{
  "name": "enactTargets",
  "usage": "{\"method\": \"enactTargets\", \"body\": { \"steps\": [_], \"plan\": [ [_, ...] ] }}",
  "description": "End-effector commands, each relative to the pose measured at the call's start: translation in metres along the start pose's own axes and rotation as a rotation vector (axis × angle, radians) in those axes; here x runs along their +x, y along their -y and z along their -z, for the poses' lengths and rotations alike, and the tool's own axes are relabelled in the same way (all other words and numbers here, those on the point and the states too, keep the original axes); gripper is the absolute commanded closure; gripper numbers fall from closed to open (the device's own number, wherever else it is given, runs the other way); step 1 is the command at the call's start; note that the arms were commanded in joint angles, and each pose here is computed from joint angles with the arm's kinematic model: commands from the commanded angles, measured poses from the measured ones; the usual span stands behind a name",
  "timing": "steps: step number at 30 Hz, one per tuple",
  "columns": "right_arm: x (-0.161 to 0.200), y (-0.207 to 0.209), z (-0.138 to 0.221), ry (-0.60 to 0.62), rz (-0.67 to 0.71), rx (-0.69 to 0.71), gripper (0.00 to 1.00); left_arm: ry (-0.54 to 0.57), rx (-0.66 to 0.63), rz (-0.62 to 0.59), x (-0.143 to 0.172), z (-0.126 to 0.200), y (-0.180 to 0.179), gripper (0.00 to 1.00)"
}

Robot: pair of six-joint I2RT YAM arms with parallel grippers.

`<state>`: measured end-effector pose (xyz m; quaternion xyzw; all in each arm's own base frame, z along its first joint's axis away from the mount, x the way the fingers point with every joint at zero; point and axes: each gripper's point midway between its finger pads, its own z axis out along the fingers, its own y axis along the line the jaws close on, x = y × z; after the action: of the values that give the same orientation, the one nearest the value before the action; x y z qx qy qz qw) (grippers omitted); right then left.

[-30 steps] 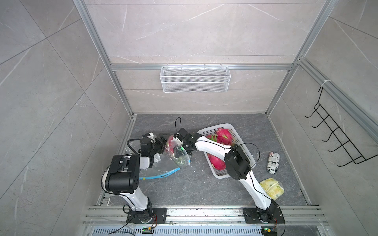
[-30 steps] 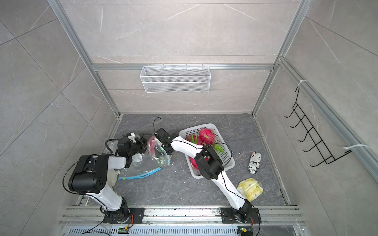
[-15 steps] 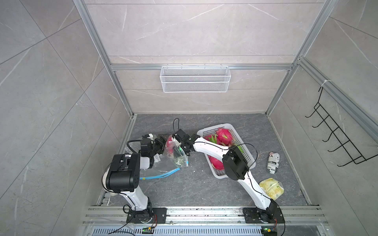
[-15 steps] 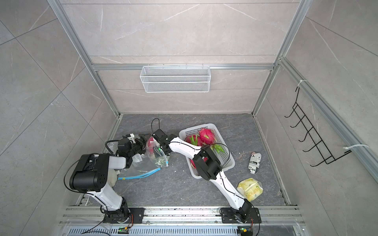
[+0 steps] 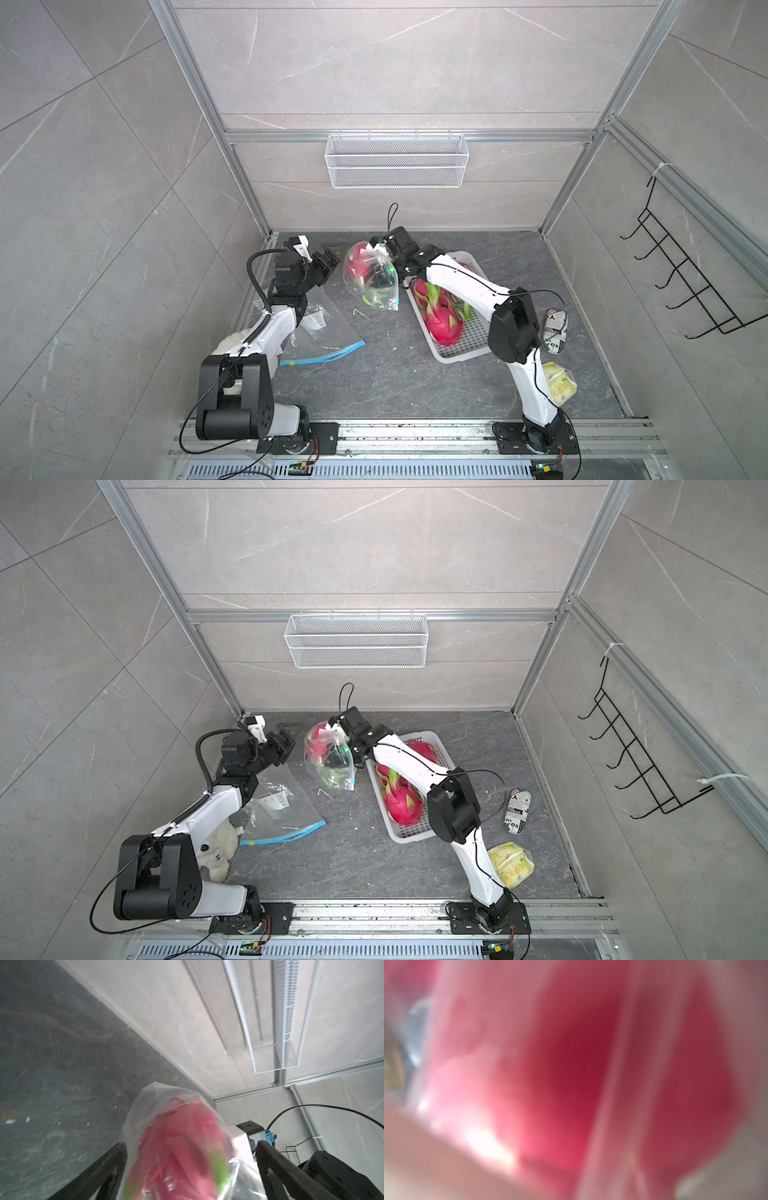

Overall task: Open the zip-top bag and take out the dragon fruit
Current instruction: Pick up the dragon fruit from the zipper food storage bag.

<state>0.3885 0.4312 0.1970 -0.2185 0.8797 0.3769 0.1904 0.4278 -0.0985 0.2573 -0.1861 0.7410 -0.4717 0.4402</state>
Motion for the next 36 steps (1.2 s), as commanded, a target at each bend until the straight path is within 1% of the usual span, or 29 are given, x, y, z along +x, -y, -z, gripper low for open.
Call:
{"method": "enactTargets", "body": {
  "steps": [1, 2, 5, 7, 10, 12, 14, 16, 20, 22, 24, 27, 28, 29, 30, 31, 32, 34, 36],
  "plan": [
    [-0.019, -0.040, 0.062, 0.052, 0.024, -0.180, 1.00, -0.022, 0.088, -0.016, -0.004, 0.002, 0.015, 0.00],
    [-0.022, -0.041, 0.073, 0.061, 0.015, -0.200, 1.00, -0.031, 0.146, -0.030, -0.004, 0.003, 0.026, 0.00],
    [-0.031, -0.049, 0.111, 0.090, 0.003, -0.279, 1.00, -0.068, 0.327, -0.095, -0.002, 0.008, 0.063, 0.05],
    [-0.033, -0.051, 0.127, 0.102, -0.003, -0.320, 1.00, -0.082, 0.391, -0.120, 0.002, 0.013, 0.075, 0.08],
    [-0.037, -0.050, 0.139, 0.116, -0.024, -0.353, 1.00, -0.113, 0.494, -0.152, 0.013, 0.022, 0.097, 0.11],
    [-0.037, -0.046, 0.139, 0.122, -0.037, -0.349, 1.00, -0.166, 0.579, -0.183, 0.029, 0.027, 0.118, 0.13],
    [-0.037, -0.044, 0.139, 0.130, -0.038, -0.347, 1.00, -0.241, 0.632, -0.215, 0.050, 0.029, 0.132, 0.14],
    [-0.038, -0.041, 0.140, 0.141, -0.044, -0.347, 1.00, -0.302, 0.661, -0.239, 0.068, 0.028, 0.140, 0.16],
    [-0.042, -0.027, 0.143, 0.174, -0.086, -0.337, 1.00, -0.368, 0.701, -0.259, 0.089, 0.028, 0.149, 0.19],
    [-0.045, -0.028, 0.146, 0.194, -0.094, -0.361, 1.00, -0.422, 0.675, -0.269, 0.103, 0.022, 0.145, 0.24],
    [-0.046, -0.032, 0.149, 0.202, -0.089, -0.371, 1.00, -0.459, 0.636, -0.277, 0.114, 0.016, 0.137, 0.32],
    [-0.044, -0.036, 0.155, 0.204, -0.080, -0.380, 1.00, -0.467, 0.596, -0.287, 0.117, 0.012, 0.128, 0.35],
    [-0.043, -0.037, 0.157, 0.202, -0.079, -0.384, 1.00, -0.467, 0.575, -0.292, 0.118, 0.010, 0.124, 0.38],
    [-0.042, -0.037, 0.158, 0.199, -0.082, -0.387, 1.00, -0.465, 0.547, -0.299, 0.117, 0.007, 0.119, 0.43],
    [-0.040, -0.040, 0.160, 0.197, -0.078, -0.393, 1.00, -0.465, 0.531, -0.306, 0.117, 0.005, 0.117, 0.50],
    [-0.039, -0.041, 0.160, 0.195, -0.080, -0.399, 1.00, -0.462, 0.522, -0.309, 0.116, 0.004, 0.115, 0.60],
    [-0.038, -0.042, 0.161, 0.193, -0.082, -0.403, 1.00, -0.451, 0.512, -0.311, 0.114, 0.001, 0.114, 0.74],
    [-0.036, -0.042, 0.163, 0.191, -0.081, -0.403, 1.00, -0.442, 0.503, -0.309, 0.111, -0.004, 0.113, 1.00],
    [-0.033, -0.042, 0.164, 0.184, -0.080, -0.400, 1.00, -0.421, 0.495, -0.310, 0.104, -0.008, 0.114, 1.00]
  ]
}}
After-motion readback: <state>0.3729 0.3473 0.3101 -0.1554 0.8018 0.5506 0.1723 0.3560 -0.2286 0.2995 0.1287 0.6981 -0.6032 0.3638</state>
